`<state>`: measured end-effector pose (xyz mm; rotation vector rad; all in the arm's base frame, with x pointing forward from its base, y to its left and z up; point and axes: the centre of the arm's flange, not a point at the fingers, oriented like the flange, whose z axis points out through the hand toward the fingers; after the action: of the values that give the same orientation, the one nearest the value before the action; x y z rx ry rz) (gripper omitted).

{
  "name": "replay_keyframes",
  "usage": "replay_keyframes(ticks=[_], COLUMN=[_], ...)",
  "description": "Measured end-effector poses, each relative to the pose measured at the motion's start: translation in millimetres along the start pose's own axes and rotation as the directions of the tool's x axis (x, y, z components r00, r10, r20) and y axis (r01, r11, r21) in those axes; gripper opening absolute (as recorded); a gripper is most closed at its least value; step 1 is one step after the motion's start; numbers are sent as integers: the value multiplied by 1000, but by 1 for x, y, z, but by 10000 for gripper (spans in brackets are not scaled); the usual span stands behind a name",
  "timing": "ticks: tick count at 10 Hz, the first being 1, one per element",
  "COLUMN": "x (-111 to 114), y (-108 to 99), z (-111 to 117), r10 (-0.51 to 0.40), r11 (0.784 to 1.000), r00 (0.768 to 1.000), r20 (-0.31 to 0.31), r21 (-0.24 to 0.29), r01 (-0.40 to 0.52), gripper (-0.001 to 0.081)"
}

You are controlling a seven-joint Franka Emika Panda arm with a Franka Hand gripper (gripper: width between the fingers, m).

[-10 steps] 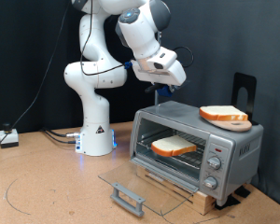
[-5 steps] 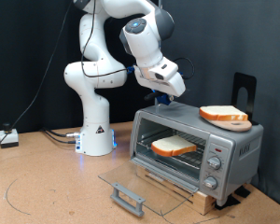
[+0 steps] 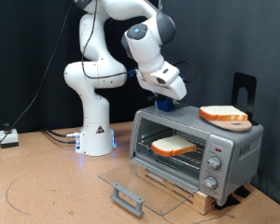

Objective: Make a piece of toast with the oven

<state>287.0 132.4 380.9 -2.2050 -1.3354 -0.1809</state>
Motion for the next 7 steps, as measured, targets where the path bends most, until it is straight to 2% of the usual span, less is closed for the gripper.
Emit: replay_keyframes(ticks=[1,2,5,7], x=[1,2,-5,-11], y=[0,0,-3,-8], z=[-1,-4,-40,-62], r10=[0,-6,-51,-76], r11=[1000,1000,998,997], r00=[1000,999,988,979], r20=[-15,-33,-144,-191], r21=[-2,-3,22,14], r01=[0,6,55,80], gripper=[693,780,803,809])
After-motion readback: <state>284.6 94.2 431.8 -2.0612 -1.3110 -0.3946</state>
